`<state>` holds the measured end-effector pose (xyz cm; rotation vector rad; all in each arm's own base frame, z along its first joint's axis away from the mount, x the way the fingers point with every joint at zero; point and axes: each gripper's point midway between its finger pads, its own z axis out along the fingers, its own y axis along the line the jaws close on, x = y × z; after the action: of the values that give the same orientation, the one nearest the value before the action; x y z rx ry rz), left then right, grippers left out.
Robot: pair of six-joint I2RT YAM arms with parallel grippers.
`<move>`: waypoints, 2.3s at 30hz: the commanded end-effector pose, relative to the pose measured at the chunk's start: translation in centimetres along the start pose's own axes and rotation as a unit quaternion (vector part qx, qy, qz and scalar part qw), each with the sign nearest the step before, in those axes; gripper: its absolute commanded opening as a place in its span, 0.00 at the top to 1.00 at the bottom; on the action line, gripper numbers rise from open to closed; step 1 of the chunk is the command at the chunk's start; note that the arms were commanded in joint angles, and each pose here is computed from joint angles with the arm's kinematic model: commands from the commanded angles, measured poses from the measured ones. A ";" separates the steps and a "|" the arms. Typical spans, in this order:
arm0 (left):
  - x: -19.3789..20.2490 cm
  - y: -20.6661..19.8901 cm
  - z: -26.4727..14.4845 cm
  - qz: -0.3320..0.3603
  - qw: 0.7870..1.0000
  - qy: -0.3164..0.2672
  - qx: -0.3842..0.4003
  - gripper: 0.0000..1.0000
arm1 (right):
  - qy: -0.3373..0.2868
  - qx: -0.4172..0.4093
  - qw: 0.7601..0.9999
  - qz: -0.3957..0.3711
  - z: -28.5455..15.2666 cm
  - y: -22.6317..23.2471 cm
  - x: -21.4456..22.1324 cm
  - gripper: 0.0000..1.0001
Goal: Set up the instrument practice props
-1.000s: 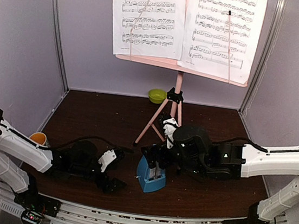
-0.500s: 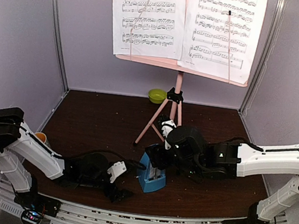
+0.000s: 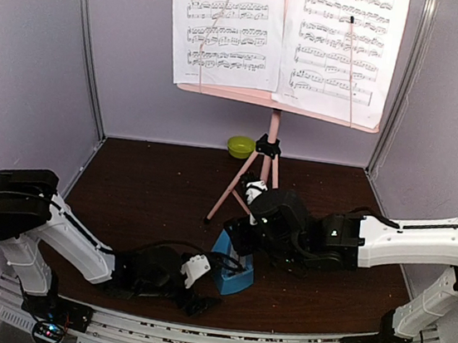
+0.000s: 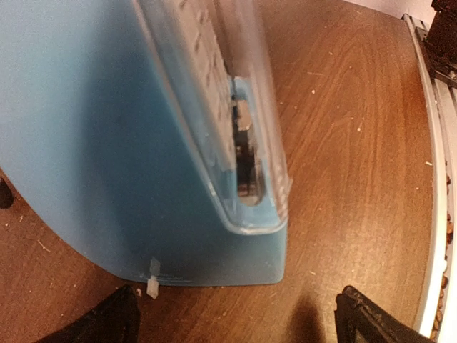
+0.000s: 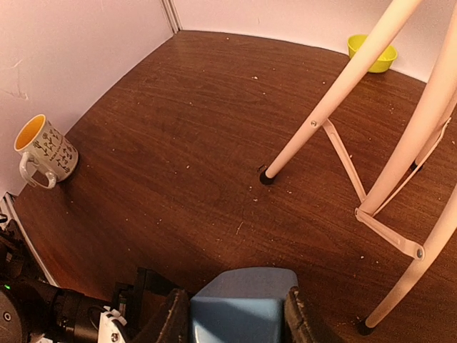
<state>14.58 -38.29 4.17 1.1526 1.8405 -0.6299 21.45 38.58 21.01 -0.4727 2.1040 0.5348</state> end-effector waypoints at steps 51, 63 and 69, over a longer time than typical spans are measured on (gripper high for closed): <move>-0.3 1.1 2.0 -0.036 0.996 -0.019 -0.075 0.32 | 0.013 0.009 0.999 0.035 -0.1 -0.1 0.1 0.66; -0.8 3.6 -2.4 -0.051 0.990 -0.043 -0.123 0.02 | -0.052 -0.034 0.998 0.027 -3.2 0.9 -4.7 0.07; 0.1 4.4 -3.9 -0.065 0.987 -0.040 -0.139 0.04 | -0.083 -0.053 0.995 0.011 -6.2 -0.1 -6.1 0.00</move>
<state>16.79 -34.76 6.06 0.8767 1.8628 -0.4803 20.95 37.59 25.63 -0.4513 2.0276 0.6237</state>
